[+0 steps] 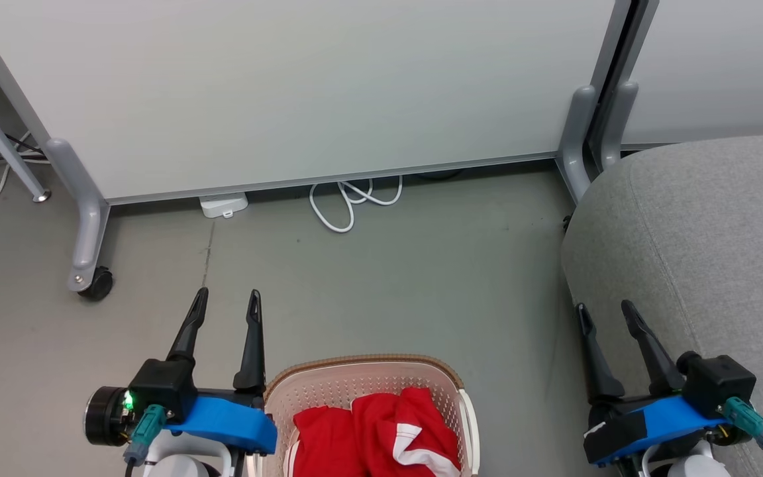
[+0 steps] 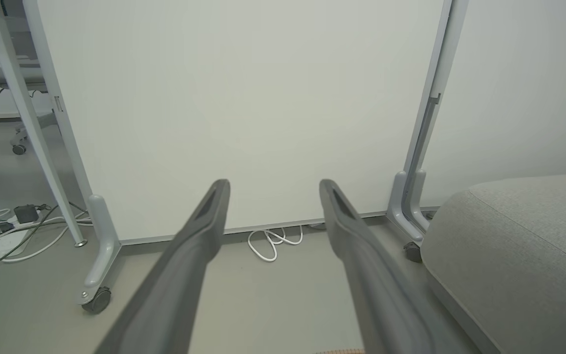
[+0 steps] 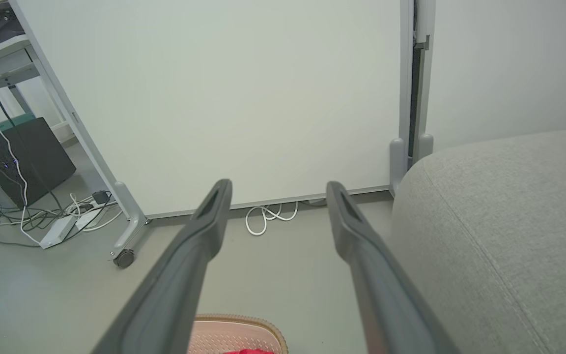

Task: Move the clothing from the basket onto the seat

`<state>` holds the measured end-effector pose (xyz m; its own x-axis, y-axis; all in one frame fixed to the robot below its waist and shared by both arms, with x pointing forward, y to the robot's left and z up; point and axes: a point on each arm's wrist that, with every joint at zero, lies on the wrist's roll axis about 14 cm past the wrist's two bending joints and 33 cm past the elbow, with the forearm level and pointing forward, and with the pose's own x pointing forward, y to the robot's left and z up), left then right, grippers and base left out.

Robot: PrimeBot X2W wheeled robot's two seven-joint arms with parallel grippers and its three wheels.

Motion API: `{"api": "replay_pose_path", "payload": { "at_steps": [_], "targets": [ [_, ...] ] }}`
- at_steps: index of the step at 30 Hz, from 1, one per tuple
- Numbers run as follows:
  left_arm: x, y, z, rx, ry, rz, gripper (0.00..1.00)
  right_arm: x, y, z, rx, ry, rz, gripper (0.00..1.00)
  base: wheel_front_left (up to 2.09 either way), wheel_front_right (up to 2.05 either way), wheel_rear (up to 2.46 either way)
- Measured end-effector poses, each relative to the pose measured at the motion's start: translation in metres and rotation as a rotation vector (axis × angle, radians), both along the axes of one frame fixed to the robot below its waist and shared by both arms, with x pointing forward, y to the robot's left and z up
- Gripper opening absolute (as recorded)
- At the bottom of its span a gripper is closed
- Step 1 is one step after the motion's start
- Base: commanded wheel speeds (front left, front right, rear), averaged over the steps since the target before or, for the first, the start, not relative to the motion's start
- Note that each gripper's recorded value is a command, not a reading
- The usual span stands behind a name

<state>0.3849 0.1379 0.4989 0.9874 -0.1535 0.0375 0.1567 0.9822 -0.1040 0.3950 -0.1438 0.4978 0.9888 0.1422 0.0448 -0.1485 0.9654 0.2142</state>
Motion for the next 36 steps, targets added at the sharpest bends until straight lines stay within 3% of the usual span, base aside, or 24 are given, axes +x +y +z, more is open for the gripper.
{"api": "replay_pose_path", "payload": {
  "at_steps": [18, 36],
  "targets": [
    [-0.002, -0.006, -0.007, 0.096, -0.008, -0.040, 1.00, 0.002, 0.009, -0.005, -0.117, -0.015, 0.037, 1.00, 0.00, 0.00, 0.00],
    [-0.002, -0.005, -0.011, 0.089, 0.004, -0.042, 1.00, 0.003, 0.010, -0.007, -0.118, -0.008, 0.042, 1.00, 0.00, 0.00, 0.00]
  ]
}}
